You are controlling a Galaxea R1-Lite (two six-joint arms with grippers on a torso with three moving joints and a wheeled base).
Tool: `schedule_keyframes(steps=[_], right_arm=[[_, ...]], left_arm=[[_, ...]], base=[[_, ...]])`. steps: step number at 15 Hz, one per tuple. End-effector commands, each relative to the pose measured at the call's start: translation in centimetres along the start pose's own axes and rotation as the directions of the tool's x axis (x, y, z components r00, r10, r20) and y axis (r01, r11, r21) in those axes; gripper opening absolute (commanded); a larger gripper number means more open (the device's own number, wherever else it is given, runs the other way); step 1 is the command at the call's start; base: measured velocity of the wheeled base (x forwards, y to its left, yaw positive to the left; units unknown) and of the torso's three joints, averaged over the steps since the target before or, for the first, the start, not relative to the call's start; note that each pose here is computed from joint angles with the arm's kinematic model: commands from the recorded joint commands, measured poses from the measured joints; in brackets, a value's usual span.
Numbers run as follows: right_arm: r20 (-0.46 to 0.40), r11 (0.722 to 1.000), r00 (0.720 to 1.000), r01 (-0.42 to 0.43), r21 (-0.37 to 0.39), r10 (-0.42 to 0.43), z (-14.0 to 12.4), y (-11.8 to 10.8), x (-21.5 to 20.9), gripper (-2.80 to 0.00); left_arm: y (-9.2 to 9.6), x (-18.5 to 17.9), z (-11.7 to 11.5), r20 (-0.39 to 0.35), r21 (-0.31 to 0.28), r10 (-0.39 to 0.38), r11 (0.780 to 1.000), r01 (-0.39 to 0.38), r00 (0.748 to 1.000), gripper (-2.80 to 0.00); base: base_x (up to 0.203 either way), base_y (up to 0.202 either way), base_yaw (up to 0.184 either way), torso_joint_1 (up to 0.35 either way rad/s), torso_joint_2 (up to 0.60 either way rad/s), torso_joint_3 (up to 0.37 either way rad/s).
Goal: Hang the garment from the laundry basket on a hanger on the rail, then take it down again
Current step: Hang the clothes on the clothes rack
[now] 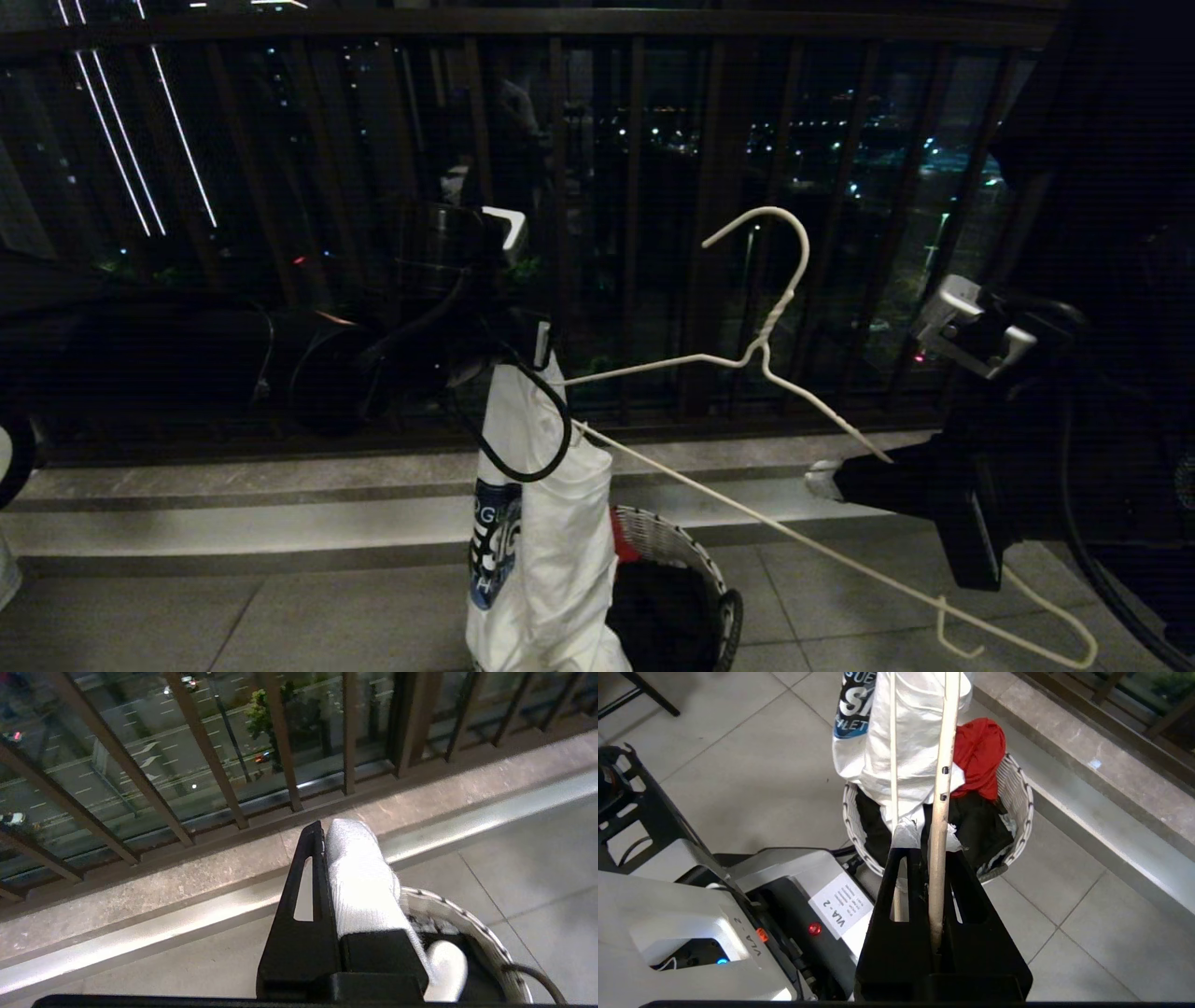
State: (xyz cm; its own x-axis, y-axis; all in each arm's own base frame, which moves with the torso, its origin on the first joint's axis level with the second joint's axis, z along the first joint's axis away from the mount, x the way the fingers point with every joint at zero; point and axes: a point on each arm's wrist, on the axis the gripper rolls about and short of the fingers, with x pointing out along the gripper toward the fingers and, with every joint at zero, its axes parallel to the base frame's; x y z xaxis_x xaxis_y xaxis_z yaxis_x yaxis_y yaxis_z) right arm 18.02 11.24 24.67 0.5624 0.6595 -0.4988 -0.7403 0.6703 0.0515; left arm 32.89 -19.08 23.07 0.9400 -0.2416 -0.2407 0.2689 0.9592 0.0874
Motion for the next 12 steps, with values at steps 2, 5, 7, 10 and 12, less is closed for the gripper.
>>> schedule_keyframes(steps=[2, 5, 7, 10, 12], right_arm=[[-0.009, 1.000, 1.000, 0.001, 0.001, -0.001, -0.1, -0.1, 0.3, -2.80], [-0.008, 1.000, 1.000, 0.001, 0.001, -0.001, -0.1, -0.1, 0.3, -2.80], [-0.006, 1.000, 1.000, 0.007, 0.001, -0.007, 0.0, -0.1, 0.3, -2.80], [-0.005, 1.000, 1.000, 0.008, 0.001, -0.008, 0.0, -0.1, 0.3, -2.80], [-0.002, 1.000, 1.000, 0.010, 0.000, -0.010, 0.0, -0.1, 0.2, -2.80]], left_arm=[[-0.5, -0.9, 0.3, 0.011, 0.002, -0.016, 1.000, 0.016, 1.000, -2.80], [-0.9, -1.4, 0.3, -0.010, 0.011, -0.032, 0.999, 0.032, 0.999, -2.80], [-1.2, -1.5, 0.2, -0.015, 0.014, -0.039, 0.999, 0.040, 0.999, -2.80], [-1.7, -1.8, 0.0, -0.047, 0.027, -0.054, 0.998, 0.056, 0.997, -2.80], [-1.9, -1.9, -0.2, -0.063, 0.033, -0.060, 0.997, 0.063, 0.996, -2.80]], base=[[0.000, 0.000, 0.000, 0.000, 0.00, 0.000], [0.000, 0.000, 0.000, 0.000, 0.00, 0.000], [0.000, 0.000, 0.000, 0.000, 0.00, 0.000], [0.000, 0.000, 0.000, 0.000, 0.00, 0.000], [0.000, 0.000, 0.000, 0.000, 0.00, 0.000]])
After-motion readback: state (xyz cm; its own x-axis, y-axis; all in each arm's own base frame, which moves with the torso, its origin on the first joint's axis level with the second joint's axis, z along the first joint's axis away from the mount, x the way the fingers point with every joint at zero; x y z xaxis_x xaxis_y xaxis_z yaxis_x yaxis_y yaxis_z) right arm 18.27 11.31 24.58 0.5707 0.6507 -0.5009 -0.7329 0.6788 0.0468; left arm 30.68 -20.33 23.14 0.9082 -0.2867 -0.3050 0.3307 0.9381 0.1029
